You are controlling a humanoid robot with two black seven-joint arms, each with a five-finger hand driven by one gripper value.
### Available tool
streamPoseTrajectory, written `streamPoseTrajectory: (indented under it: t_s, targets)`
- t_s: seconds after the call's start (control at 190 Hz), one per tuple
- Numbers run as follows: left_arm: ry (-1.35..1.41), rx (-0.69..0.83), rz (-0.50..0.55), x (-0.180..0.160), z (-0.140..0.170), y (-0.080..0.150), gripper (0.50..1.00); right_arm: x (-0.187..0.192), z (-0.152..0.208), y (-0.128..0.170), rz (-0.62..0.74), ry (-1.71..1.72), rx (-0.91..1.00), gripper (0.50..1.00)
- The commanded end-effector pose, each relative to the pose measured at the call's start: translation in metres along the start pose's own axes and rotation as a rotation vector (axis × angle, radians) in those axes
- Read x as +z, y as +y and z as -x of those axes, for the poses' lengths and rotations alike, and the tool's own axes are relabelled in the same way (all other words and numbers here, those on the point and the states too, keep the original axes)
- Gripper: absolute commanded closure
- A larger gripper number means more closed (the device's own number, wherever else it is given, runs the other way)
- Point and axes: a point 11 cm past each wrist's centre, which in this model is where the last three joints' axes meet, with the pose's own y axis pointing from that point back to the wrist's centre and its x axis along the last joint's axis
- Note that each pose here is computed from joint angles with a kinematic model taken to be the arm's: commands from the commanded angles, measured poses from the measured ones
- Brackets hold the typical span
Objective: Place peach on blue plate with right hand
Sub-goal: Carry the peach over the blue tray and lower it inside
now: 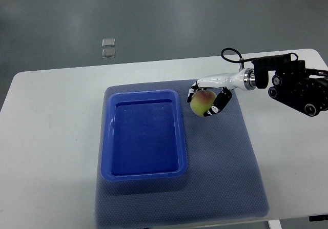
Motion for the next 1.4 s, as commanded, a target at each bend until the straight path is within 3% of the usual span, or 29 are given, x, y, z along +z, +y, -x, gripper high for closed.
streamPoseTrajectory:
  t_s: [0.0,0.084,0.205,0.535,0.745,0.819,0.976,1.281,1.396]
  targets:
    - [0.0,-0.001,0.0,0.0,0.0,0.0,0.5,-0.015,-0.015,-0.001,-0.039,0.021,0.018,0.953]
    - [0.0,-0.001,0.0,0.0,0.0,0.0,0.5,-0.022,-0.018,-0.002,-0.055,0.032,0.019,0.953]
    - [0.0,-0.002,0.0,0.0,0.0,0.0,0.5,-0.063,-0.027,-0.022,-0.153,0.07,0.026,0.953]
    - [0.002,0.012,-0.003,-0.002,-0.003,0.0,0.5,-0.131,-0.005,-0.076,-0.285,0.097,-0.033,0.938]
    - [0.003,0.009,-0.009,-0.005,-0.003,0.0,0.5,-0.13,0.026,-0.091,-0.272,0.102,-0.091,0.91]
    - [0.004,0.012,-0.011,-0.006,-0.003,-0.001,0.5,-0.13,0.027,-0.092,-0.274,0.106,-0.077,0.869]
    - [0.004,0.01,-0.012,-0.007,-0.003,-0.001,0.5,-0.136,0.033,-0.096,-0.287,0.095,-0.086,0.573]
    - [0.004,0.01,-0.012,-0.007,-0.003,-0.001,0.5,-0.138,0.027,-0.094,-0.302,0.084,-0.08,0.57]
    - [0.004,0.009,-0.012,-0.007,-0.003,-0.001,0.5,-0.136,-0.007,-0.079,-0.323,-0.046,-0.025,0.57]
